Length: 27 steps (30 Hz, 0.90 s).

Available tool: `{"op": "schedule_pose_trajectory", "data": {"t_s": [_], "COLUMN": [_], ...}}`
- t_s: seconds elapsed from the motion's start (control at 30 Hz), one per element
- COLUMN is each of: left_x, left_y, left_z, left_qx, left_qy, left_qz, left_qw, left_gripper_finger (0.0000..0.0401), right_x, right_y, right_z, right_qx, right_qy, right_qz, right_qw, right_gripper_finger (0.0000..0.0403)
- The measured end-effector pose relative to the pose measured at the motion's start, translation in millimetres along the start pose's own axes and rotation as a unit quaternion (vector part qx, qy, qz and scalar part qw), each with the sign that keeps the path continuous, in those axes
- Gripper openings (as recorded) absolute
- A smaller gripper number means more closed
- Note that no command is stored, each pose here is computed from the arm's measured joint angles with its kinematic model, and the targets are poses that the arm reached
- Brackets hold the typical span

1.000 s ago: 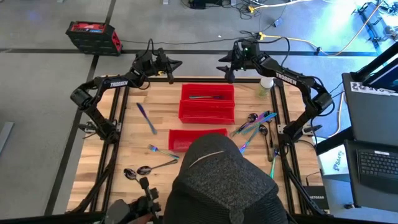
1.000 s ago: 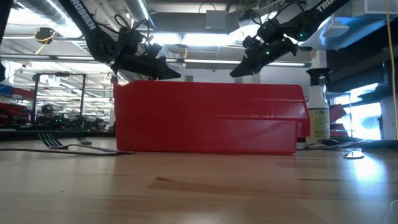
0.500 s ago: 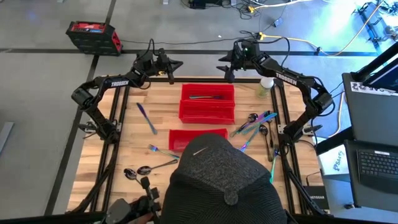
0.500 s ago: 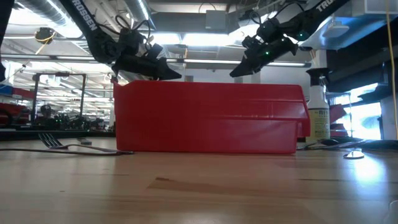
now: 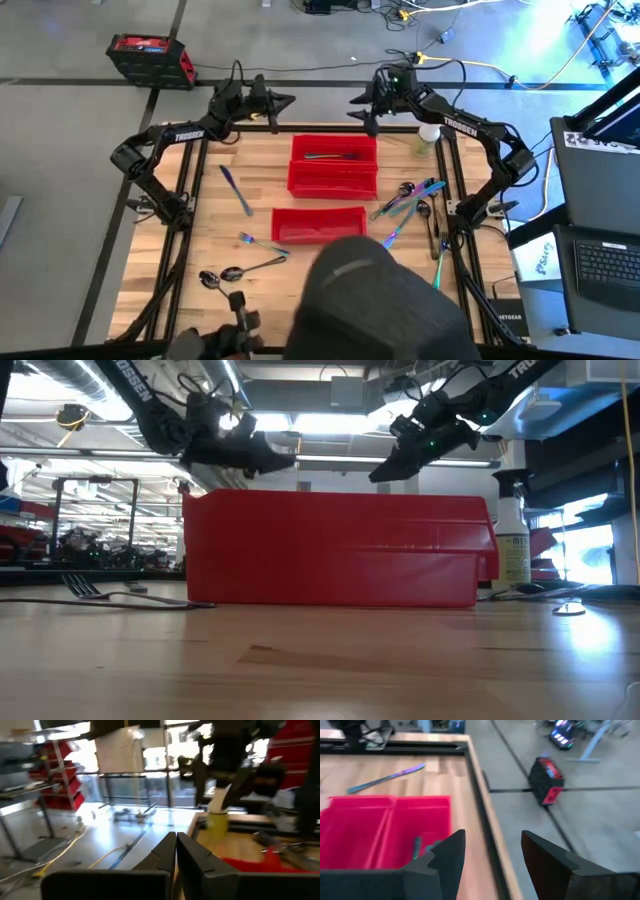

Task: Sort silverware
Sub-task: Put the black spoon into the middle red bin

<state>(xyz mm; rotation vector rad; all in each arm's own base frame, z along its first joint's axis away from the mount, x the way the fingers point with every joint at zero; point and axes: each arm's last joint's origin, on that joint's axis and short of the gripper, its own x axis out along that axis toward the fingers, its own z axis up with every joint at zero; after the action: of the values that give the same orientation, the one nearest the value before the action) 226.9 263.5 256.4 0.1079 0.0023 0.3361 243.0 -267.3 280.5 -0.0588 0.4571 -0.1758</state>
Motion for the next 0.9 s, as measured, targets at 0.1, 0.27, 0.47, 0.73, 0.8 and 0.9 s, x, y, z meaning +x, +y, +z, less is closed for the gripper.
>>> {"op": "schedule_pose_trajectory", "data": {"t_s": [0.1, 0.27, 0.47, 0.73, 0.8, 0.9], "left_x": [3.5, 7.0, -6.2, -45.9, -60.4, -83.9], "left_y": [-14.3, -54.1, -94.4, -154.2, -172.8, -202.3], "left_z": [1.3, 14.2, 34.5, 61.7, 63.6, 61.1], "left_qx": [-0.013, 0.02, 0.06, 0.1, 0.108, 0.097], "left_qy": [0.023, 0.069, 0.126, 0.198, 0.203, 0.204], "left_qz": [-0.027, -0.05, -0.062, -0.104, -0.11, -0.111], "left_qw": [0.999, 0.996, 0.988, 0.969, 0.967, 0.968], "left_gripper_finger": [0.0, 0.0, 0.0, 0.0, 0.0, 0.0], "right_x": [-0.5, 1.3, 17.5, 47.0, 50.6, 53.0], "right_y": [4.1, 17.7, 50.9, 128.2, 152.6, 192.6], "right_z": [-5.4, -11.3, -4.4, 20.2, 25.5, 34.0], "right_qx": [0.0, 0.026, 0.016, -0.023, -0.018, -0.025], "right_qy": [0.02, 0.039, 0.068, 0.09, 0.101, 0.116], "right_qz": [0.027, 0.105, 0.149, 0.183, 0.192, 0.183], "right_qw": [0.999, 0.993, 0.986, 0.979, 0.976, 0.976], "right_gripper_finger": [0.0177, 0.0177, 0.0177, 0.0177, 0.0177, 0.0177]}}
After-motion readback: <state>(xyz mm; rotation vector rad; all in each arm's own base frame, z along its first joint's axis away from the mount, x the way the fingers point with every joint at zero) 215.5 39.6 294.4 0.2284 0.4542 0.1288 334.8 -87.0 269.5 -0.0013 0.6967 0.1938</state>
